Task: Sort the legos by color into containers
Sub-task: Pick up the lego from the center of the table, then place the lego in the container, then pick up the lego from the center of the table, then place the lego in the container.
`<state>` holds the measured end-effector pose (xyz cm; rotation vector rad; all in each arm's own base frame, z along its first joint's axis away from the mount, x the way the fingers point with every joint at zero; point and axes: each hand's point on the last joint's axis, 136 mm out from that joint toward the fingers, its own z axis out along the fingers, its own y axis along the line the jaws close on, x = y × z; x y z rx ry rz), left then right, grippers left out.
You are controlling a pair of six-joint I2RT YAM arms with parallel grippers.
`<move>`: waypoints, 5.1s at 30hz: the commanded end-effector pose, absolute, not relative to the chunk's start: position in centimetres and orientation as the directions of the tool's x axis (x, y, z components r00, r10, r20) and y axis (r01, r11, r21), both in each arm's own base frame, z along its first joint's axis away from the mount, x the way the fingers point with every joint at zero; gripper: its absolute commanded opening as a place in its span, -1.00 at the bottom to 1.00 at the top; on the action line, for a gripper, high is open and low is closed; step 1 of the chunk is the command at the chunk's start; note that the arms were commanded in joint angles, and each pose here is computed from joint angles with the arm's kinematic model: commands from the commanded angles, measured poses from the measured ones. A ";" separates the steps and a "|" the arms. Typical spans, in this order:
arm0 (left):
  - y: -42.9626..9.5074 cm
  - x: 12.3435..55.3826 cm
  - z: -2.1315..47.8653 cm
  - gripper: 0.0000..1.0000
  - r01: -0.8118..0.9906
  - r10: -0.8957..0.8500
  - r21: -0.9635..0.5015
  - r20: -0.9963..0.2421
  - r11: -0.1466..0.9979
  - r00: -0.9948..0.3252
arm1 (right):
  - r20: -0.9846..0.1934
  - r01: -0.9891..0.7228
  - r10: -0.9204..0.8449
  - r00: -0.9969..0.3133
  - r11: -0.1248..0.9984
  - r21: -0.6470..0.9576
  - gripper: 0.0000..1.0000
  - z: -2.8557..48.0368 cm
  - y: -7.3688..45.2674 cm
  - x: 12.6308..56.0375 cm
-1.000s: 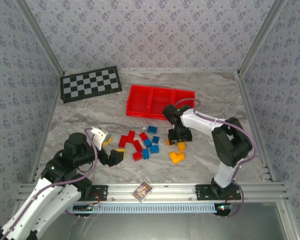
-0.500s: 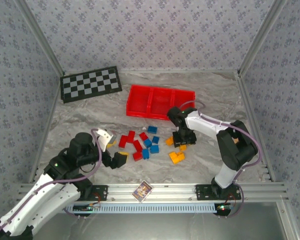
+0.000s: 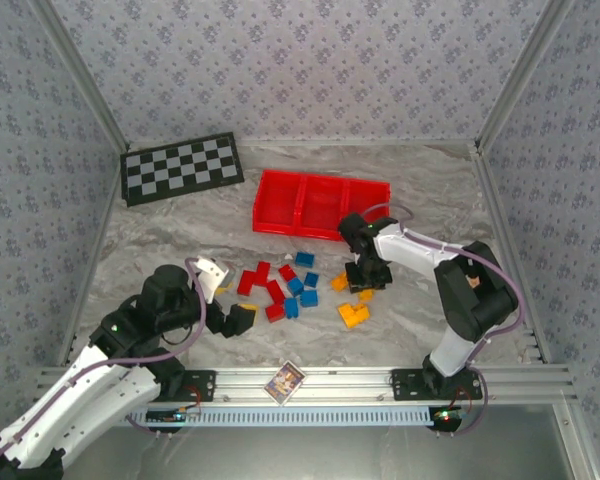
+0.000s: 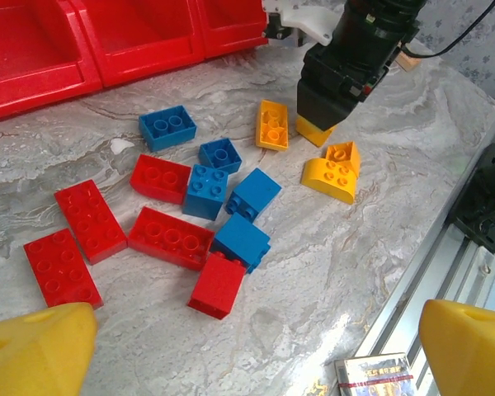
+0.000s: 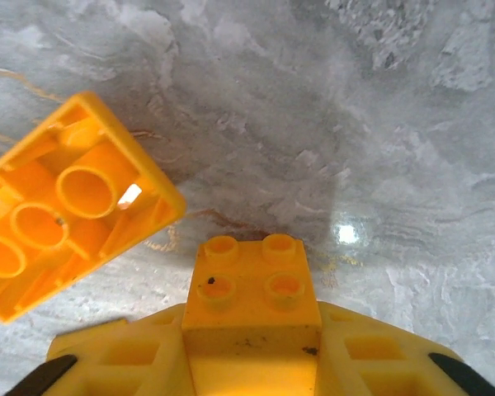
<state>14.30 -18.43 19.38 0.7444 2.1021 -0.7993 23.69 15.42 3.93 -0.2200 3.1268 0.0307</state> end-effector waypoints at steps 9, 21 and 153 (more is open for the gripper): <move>-19.0 14.2 18.8 0.99 0.725 0.284 -0.289 -0.781 0.625 -0.556 | -0.332 -0.182 -0.146 -0.932 0.980 0.082 -0.41 17.6 15.9 32.4; -19.2 13.9 18.5 0.99 0.732 0.303 -0.278 -0.776 0.622 -0.553 | -0.292 -0.093 -0.047 -0.955 0.985 0.145 -0.44 14.3 14.2 43.6; -20.6 11.5 18.6 0.99 0.814 0.364 -0.238 -0.803 0.530 -0.472 | -0.287 -0.009 -0.039 -0.957 0.995 -0.104 -0.72 10.7 11.4 45.4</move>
